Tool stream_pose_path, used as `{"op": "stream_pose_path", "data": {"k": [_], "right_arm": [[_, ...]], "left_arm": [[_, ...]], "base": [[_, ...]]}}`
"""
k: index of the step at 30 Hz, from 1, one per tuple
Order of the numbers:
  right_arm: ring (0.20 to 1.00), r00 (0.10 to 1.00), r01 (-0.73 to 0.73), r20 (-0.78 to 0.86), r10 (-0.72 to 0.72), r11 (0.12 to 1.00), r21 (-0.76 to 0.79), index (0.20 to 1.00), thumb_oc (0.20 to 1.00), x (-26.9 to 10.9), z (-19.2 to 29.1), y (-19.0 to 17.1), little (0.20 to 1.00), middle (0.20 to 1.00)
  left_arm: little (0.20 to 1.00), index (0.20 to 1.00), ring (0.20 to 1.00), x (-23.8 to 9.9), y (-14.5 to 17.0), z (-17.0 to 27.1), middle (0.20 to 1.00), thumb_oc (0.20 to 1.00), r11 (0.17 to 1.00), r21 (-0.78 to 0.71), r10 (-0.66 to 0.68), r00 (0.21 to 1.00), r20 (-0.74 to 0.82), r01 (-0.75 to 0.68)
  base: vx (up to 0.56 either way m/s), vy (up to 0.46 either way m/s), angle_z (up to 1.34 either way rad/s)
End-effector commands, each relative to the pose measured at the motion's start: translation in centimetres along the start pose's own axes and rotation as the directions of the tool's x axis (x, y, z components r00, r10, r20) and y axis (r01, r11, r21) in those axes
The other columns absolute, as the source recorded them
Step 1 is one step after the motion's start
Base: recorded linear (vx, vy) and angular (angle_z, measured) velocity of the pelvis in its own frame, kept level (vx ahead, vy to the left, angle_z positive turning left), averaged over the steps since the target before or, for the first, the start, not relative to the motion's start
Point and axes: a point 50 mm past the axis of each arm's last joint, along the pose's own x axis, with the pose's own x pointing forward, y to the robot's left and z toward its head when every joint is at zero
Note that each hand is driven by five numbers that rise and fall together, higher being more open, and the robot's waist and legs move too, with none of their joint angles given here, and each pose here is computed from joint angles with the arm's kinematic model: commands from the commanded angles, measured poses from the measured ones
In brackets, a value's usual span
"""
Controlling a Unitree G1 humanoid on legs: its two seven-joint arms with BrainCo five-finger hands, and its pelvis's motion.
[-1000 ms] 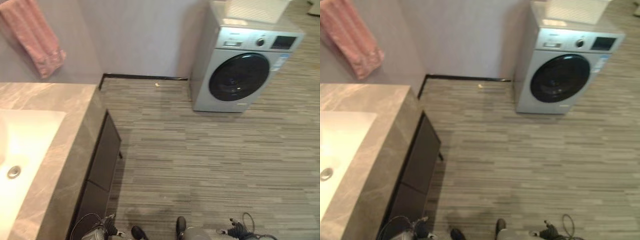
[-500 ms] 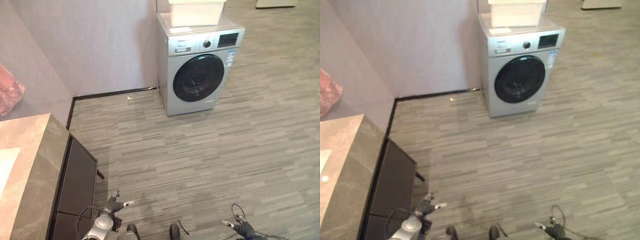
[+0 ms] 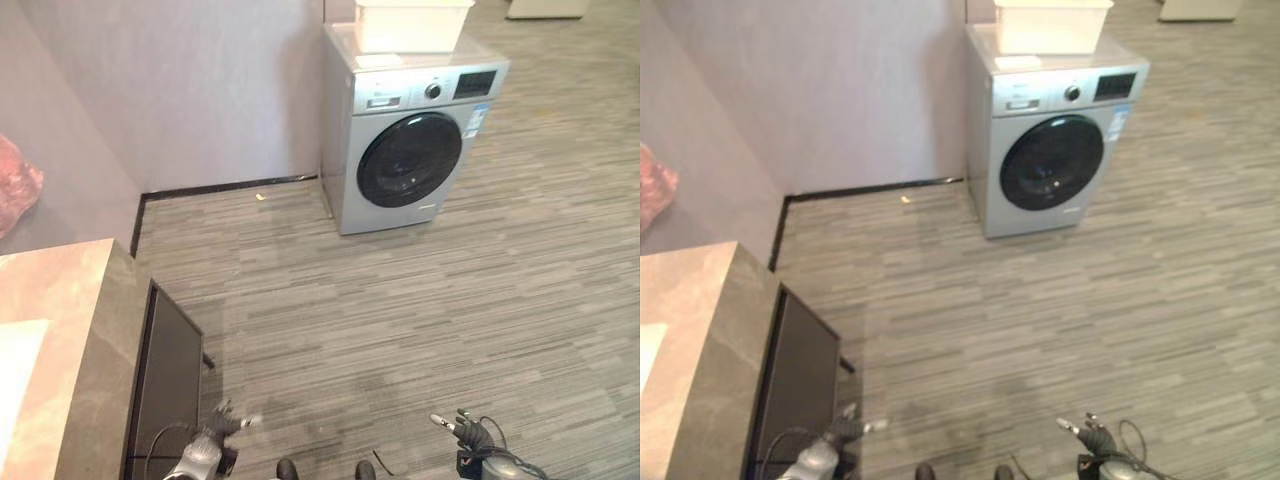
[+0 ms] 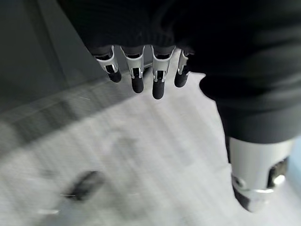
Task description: Put brush and paste in cup on sink, flatten towel.
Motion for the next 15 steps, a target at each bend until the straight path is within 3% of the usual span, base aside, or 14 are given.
{"op": "stream_pose_path", "data": {"k": [1,11,15], "right_arm": [[1.000,0.999,0.042,-0.021,-0.043,0.998,-0.045,1.000,1.000,-0.4,-0.8,-1.9,1.000,1.000],[1.000,1.000,-0.002,0.004,0.003,0.989,-0.150,1.000,1.000,0.1,0.5,-0.9,1.000,1.000],[1.000,0.999,-0.038,0.020,0.043,0.978,-0.207,1.000,1.000,0.1,0.9,-0.1,1.000,1.000]], "left_arm": [[1.000,1.000,1.000,0.1,-0.4,0.5,1.000,1.000,0.999,-0.034,-0.010,1.000,0.018,0.011],[1.000,1.000,1.000,0.4,0.7,2.6,1.000,1.000,0.993,0.117,0.005,0.996,0.088,-0.015],[1.000,1.000,1.000,0.5,1.3,2.9,1.000,1.000,0.995,0.096,0.022,0.996,0.089,-0.031]], "base": [[0.06,0.091,-0.04],[0.00,0.066,-0.06],[0.02,-0.071,0.02]]}}
